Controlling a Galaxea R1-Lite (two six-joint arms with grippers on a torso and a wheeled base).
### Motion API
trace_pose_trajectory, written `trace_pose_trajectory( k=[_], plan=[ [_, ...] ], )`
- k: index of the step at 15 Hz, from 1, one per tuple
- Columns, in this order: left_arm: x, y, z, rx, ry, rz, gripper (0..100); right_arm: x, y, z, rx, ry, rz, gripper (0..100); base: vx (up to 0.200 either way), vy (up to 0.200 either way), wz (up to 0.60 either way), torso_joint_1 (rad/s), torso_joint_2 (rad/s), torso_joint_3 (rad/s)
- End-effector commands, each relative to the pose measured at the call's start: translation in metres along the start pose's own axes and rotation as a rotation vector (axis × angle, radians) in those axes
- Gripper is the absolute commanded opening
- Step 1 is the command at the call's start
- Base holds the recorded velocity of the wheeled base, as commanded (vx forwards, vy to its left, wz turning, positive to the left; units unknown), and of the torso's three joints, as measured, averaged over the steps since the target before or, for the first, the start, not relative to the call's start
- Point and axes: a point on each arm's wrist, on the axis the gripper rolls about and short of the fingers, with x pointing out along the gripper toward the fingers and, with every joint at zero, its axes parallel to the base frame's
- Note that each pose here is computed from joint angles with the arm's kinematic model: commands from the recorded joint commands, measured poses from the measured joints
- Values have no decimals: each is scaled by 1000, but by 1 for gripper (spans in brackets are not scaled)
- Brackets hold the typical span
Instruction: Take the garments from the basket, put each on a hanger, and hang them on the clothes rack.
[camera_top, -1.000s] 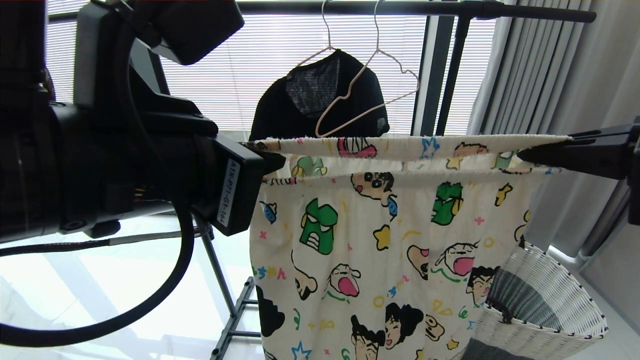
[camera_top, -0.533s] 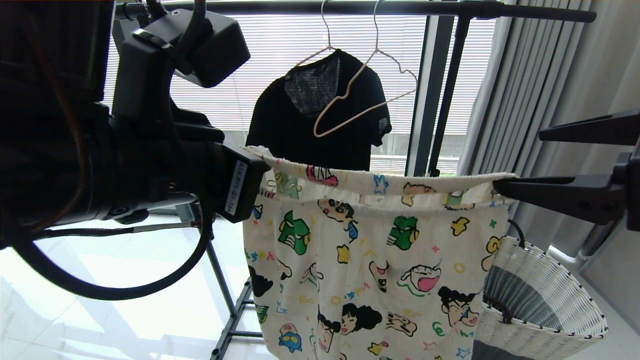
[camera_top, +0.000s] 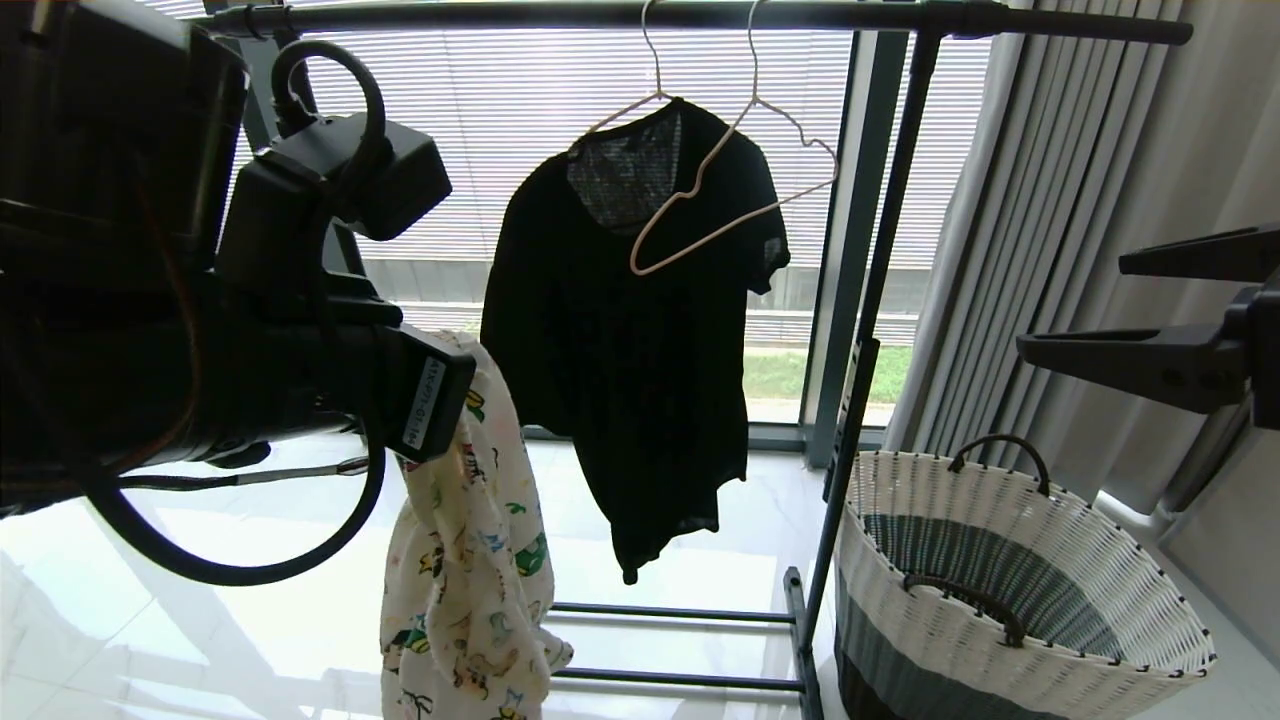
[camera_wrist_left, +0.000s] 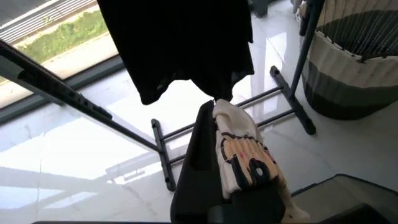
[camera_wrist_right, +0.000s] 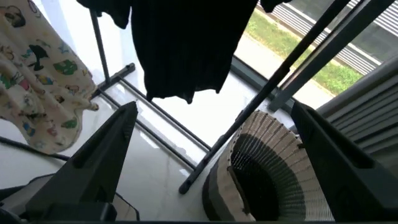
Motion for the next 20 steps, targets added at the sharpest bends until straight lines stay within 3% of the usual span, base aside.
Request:
trace_pose_trajectory(
  k=[1, 4, 8, 16, 20],
  plan=[
    [-3, 15, -15, 3, 38, 60, 0, -1, -12, -13, 9, 53, -99, 100, 0, 0, 0, 0, 0, 0],
    [-3, 25, -47, 42, 116, 113, 0, -6, -24, -43, 3, 244, -303, 100, 0, 0, 0, 0, 0, 0],
    [-5, 24, -63, 51, 159, 178, 0, -3, -30, -69, -3, 352, -438, 100, 0, 0, 0, 0, 0, 0],
    [-4, 24, -63, 51, 160, 179, 0, 0, -30, -83, -5, 389, -465, 100, 0, 0, 0, 0, 0, 0],
    [-11, 25, -64, 50, 145, 182, 0, 6, -29, -90, -1, 369, -469, 100, 0, 200, 0, 0, 4, 1]
  ],
)
